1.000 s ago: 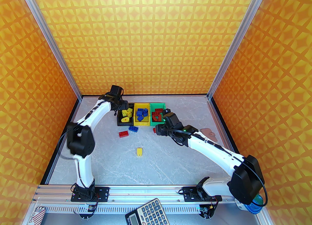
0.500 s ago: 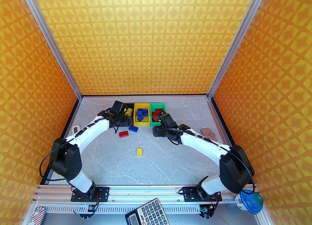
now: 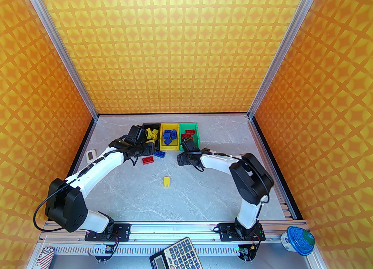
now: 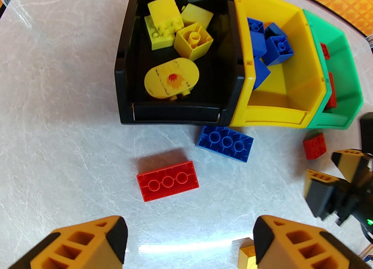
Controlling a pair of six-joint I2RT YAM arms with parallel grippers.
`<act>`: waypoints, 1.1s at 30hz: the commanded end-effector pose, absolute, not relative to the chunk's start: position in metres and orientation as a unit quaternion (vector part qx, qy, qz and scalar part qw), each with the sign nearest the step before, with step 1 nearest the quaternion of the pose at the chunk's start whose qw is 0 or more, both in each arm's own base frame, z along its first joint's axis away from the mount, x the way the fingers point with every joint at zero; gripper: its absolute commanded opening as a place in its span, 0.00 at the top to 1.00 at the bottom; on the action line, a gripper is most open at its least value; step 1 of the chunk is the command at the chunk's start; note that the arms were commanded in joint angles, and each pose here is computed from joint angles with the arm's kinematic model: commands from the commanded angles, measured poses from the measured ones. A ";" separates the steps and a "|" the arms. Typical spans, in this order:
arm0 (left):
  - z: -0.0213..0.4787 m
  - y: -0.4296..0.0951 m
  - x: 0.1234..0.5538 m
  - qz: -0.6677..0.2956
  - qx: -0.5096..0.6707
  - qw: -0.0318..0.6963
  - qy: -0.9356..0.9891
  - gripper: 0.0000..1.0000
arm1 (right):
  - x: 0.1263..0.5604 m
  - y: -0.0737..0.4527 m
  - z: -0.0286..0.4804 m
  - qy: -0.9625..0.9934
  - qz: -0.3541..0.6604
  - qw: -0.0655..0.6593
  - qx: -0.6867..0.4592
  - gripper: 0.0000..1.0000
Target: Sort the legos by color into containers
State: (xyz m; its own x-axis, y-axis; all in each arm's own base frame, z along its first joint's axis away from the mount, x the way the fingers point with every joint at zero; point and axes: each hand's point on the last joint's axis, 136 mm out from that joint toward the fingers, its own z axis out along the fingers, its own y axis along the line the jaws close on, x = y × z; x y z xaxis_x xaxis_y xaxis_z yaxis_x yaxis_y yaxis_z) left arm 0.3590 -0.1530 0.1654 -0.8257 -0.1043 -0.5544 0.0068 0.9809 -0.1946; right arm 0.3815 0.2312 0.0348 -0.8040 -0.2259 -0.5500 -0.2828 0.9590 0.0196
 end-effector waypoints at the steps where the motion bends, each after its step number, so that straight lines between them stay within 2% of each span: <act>1: 0.170 -0.153 0.354 -0.101 -0.027 0.298 0.949 0.24 | 0.403 0.236 0.041 0.940 0.041 0.310 -0.134 0.21; 8: 0.171 -0.151 0.350 -0.098 -0.026 0.299 0.949 0.24 | 0.407 0.237 0.027 0.946 0.035 0.292 -0.134 0.19; 12: 0.173 -0.151 0.349 -0.100 -0.026 0.301 0.948 0.24 | 0.397 0.253 0.026 0.943 0.085 0.281 -0.153 0.21; 21: 0.172 -0.151 0.352 -0.099 -0.026 0.301 0.948 0.24 | 0.340 0.309 0.046 0.911 0.196 0.264 -0.248 0.27; 25: 0.172 -0.151 0.352 -0.099 -0.025 0.302 0.948 0.24 | 0.323 0.324 0.064 0.898 0.231 0.271 -0.257 0.28; 33: 0.172 -0.151 0.351 -0.097 -0.023 0.301 0.948 0.24 | 0.356 0.290 0.085 0.922 0.111 0.307 -0.208 0.26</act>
